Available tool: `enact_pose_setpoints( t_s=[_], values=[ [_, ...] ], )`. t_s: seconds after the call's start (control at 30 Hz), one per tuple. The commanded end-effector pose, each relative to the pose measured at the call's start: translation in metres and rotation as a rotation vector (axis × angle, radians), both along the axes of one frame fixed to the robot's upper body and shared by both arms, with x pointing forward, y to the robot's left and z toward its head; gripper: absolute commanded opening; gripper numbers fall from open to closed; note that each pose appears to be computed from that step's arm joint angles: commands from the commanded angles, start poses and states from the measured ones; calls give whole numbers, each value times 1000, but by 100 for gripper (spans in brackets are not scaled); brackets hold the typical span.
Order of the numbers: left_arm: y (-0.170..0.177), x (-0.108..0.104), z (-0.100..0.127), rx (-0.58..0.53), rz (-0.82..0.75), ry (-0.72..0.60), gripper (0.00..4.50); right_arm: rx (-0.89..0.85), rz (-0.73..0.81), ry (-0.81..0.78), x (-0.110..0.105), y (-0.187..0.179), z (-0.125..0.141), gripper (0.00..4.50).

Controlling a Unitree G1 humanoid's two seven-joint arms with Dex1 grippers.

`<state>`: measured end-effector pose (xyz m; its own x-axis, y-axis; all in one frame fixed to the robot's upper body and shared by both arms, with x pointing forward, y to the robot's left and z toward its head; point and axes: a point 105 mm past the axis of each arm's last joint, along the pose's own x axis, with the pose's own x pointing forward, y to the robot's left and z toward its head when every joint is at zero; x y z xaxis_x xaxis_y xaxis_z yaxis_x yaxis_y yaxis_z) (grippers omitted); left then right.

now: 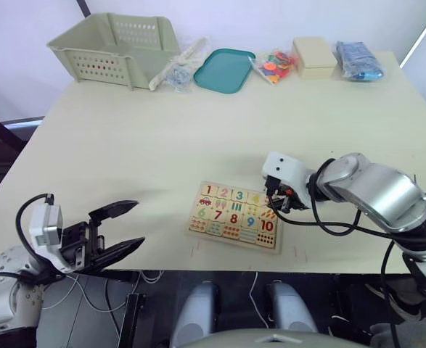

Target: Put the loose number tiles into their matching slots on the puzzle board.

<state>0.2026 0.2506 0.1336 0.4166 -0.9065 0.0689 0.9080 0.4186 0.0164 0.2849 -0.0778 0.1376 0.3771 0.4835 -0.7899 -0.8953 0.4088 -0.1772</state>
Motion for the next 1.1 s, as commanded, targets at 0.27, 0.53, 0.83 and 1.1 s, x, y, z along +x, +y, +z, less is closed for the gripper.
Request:
enact_pose_setpoints(
  t_s=[0.27,0.53,0.83,1.1],
  values=[
    [2,-4,7,22,-1,-21,450,-16,-2,-29,2,-4,-1,91],
    [2,-4,6,21,3,-17,450,-26,-4,-25,4,-6,-5,91],
    [4,-6,4,19,9,-14,450,-30,2,-27,5,-6,-7,91],
    [6,-7,1,18,15,-11,450,-34,13,-29,6,-5,-9,91]
  ],
)
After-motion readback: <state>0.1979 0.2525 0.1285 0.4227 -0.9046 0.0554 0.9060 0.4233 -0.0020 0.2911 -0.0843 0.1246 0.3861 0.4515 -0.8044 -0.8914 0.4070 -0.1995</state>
